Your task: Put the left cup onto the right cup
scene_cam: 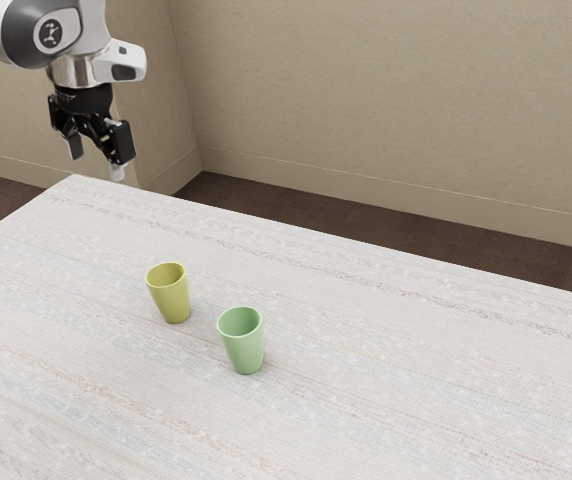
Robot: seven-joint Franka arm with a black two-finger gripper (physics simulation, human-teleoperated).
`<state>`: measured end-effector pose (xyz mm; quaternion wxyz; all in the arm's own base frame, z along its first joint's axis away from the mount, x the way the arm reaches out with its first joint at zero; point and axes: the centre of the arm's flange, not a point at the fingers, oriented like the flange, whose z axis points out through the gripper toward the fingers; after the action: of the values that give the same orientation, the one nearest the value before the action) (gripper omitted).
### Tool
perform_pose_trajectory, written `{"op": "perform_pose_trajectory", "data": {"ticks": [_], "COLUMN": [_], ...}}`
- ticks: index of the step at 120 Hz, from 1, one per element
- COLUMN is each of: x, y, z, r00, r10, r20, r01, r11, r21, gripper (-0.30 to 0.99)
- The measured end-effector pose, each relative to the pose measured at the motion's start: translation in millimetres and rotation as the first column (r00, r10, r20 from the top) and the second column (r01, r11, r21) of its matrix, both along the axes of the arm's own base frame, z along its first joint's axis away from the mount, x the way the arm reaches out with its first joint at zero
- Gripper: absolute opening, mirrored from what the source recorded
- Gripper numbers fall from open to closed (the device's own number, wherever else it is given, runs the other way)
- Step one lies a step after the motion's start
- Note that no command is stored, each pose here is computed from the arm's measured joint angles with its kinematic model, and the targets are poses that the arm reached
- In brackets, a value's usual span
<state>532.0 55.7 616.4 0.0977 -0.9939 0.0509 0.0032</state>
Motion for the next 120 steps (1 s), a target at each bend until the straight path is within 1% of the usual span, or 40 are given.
{"op": "perform_pose_trajectory", "data": {"ticks": [45,70,88,105,112,120], "x": [0,7,18,27,32,37], "y": [3,18,28,34,33,32], "z": [-6,-30,-64,-87,-99,-112], "r00": [1.0,0.998,0.994,0.992,0.991,0.99], "r10": [0.012,0.044,0.064,0.072,0.073,0.078], "r20": [-0.008,-0.039,-0.091,-0.104,-0.109,-0.117], "r01": [-0.013,-0.044,-0.065,-0.073,-0.075,-0.084], "r11": [1.0,0.999,0.998,0.997,0.997,0.996], "r21": [-0.005,-0.008,-0.009,-0.009,-0.018,-0.043], "gripper": [0.69,0.69,0.69,0.69,0.69,0.69]}}
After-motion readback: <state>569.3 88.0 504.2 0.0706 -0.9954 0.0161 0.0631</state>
